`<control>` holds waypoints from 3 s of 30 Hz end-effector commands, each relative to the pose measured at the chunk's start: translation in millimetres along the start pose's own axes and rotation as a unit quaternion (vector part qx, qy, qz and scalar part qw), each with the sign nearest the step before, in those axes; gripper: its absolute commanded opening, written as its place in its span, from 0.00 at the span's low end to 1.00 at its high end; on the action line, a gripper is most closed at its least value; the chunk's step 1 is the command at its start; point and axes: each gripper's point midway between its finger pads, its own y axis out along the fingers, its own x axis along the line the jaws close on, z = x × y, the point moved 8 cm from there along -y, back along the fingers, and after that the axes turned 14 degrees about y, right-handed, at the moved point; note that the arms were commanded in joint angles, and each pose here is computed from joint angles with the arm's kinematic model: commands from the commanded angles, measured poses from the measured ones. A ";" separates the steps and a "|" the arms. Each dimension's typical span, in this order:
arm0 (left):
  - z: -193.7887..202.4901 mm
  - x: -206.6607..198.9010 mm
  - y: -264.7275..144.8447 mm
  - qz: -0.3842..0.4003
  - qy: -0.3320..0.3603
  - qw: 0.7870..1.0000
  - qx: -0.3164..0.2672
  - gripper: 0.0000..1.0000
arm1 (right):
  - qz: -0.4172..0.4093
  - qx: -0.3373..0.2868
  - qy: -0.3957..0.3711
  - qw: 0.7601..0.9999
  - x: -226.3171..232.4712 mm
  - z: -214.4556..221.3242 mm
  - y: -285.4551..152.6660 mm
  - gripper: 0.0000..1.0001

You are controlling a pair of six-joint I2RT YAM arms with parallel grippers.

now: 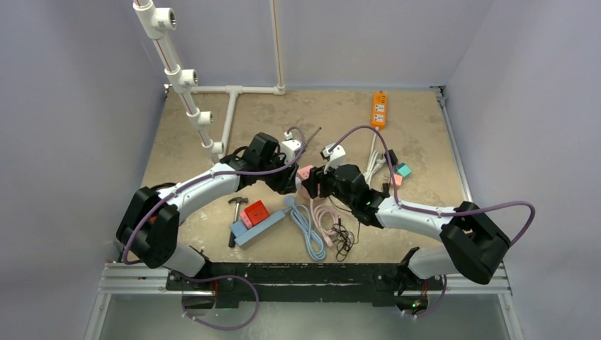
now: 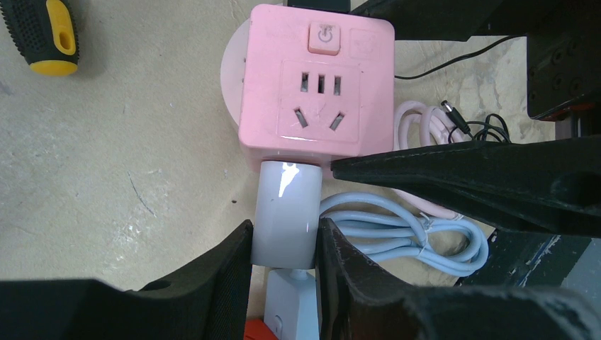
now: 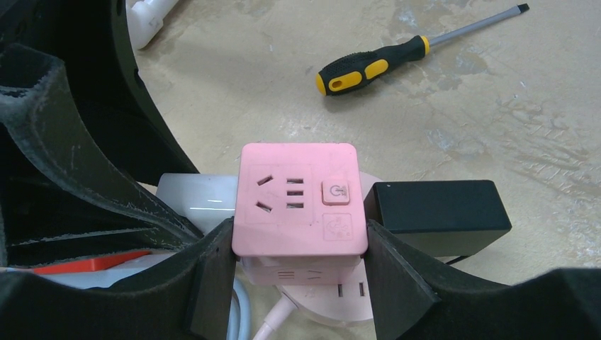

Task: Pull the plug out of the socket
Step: Remove the plug from the socket.

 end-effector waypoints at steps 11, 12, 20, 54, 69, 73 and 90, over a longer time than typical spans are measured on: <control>-13.0 25.4 -7.4 -0.056 -0.021 0.998 -0.036 0.00 | 0.063 -0.022 0.014 0.998 -7.1 -7.1 -0.3 0.00; -13.4 22.4 -7.0 -0.053 -0.016 0.998 -0.037 0.00 | 0.069 -0.019 0.018 0.997 -7.8 -5.6 1.9 0.00; -17.4 9.8 -9.9 -0.040 0.003 0.998 -0.047 0.00 | 0.115 -0.004 0.027 0.993 -14.4 1.7 16.5 0.00; -4.3 49.9 -6.7 -0.087 -0.052 0.995 -0.015 0.00 | 0.052 -0.012 0.022 0.998 -5.0 -3.1 2.2 0.00; -19.5 9.9 -13.0 -0.035 0.006 0.998 -0.047 0.00 | 0.109 0.009 0.029 0.994 -17.4 5.4 22.3 0.00; -16.9 18.6 -14.6 -0.069 0.000 0.997 -0.034 0.00 | 0.072 0.006 0.017 0.997 -12.8 3.0 14.3 0.00; -3.7 58.4 -18.3 -0.136 -0.051 0.989 -0.003 0.00 | -0.030 -0.010 -0.012 0.999 5.6 -9.4 -7.4 0.00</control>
